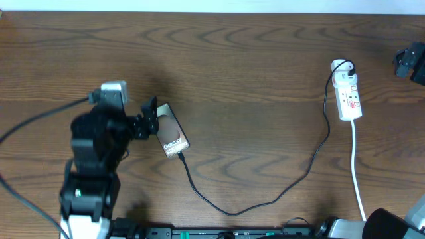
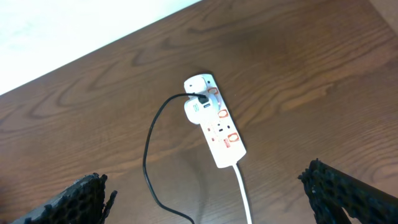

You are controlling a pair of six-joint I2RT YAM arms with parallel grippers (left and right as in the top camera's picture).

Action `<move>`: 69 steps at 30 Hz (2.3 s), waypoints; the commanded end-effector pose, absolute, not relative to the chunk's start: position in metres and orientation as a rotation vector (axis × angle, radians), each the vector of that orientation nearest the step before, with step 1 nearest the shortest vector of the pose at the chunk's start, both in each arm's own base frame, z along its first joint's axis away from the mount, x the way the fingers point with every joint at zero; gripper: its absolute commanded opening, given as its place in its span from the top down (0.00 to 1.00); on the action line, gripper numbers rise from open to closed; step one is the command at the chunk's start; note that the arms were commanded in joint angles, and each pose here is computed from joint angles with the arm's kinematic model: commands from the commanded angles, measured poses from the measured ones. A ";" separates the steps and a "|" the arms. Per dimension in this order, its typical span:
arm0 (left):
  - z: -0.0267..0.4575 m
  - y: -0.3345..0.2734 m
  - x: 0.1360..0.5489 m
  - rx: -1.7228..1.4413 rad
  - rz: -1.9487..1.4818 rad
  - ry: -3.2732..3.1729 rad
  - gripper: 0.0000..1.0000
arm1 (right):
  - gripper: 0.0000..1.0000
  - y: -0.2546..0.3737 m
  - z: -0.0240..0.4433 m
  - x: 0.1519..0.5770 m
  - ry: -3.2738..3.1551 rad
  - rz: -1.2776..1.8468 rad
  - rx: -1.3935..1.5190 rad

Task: Plug charger to phone and switch on socket

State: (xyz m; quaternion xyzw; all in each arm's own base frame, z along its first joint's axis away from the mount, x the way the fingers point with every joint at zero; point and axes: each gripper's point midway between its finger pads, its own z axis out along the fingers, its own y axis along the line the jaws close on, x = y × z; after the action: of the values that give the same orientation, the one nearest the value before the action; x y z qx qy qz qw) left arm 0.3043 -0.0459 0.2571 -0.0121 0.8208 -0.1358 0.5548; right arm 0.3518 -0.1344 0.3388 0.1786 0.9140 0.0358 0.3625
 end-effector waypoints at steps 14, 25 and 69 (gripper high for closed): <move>0.256 -0.020 0.258 -0.014 -0.206 1.414 0.12 | 0.01 -0.131 0.345 0.350 2.337 0.093 0.463; 0.190 -0.010 0.250 -0.018 -0.137 1.516 0.13 | 0.01 -0.131 0.345 0.350 2.337 0.093 0.462; 0.139 -0.006 0.244 0.000 -0.085 1.715 0.13 | 0.01 -0.131 0.345 0.350 2.337 0.093 0.463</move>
State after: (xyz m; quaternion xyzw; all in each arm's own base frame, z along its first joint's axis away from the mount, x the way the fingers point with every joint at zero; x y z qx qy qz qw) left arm 0.2453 -0.0038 0.1540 -0.0019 0.7398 -0.0317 0.6721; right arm 0.3516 -0.1349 0.3386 0.1795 0.9141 0.0346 0.3620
